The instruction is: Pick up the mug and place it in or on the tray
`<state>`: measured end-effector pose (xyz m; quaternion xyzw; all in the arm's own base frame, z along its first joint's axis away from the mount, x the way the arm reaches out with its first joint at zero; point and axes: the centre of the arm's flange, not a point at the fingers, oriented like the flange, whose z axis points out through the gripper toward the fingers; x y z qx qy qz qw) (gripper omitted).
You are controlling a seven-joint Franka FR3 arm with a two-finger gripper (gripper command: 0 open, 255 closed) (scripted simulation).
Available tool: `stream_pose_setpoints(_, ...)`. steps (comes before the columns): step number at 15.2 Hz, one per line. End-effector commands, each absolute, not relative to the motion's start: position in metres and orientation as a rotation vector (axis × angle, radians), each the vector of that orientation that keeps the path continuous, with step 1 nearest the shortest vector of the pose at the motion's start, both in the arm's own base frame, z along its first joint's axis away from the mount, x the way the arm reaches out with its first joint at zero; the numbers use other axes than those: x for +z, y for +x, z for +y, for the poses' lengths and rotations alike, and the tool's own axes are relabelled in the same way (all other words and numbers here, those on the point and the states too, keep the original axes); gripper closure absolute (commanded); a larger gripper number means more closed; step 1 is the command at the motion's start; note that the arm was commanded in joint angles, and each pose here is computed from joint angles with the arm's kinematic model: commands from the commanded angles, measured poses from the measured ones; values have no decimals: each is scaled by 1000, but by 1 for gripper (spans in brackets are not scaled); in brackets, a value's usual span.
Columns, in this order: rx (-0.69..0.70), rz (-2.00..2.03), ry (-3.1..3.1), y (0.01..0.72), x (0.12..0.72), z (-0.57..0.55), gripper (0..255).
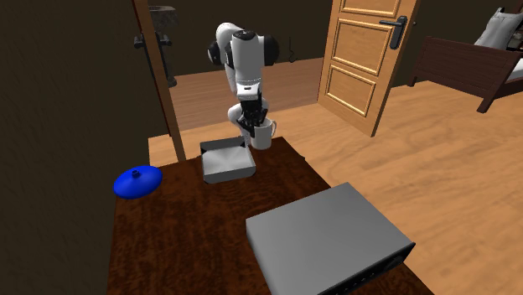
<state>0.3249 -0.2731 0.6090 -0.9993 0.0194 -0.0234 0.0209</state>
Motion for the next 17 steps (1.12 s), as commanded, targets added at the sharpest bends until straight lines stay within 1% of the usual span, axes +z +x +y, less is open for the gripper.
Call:
stream_pose_setpoints(1,-72,60,-3098,324,621,-274,255)
stream_pose_setpoints(12,-72,60,-3098,324,679,-274,255)
stream_pose_setpoints(17,-72,60,-3098,301,691,-334,255)
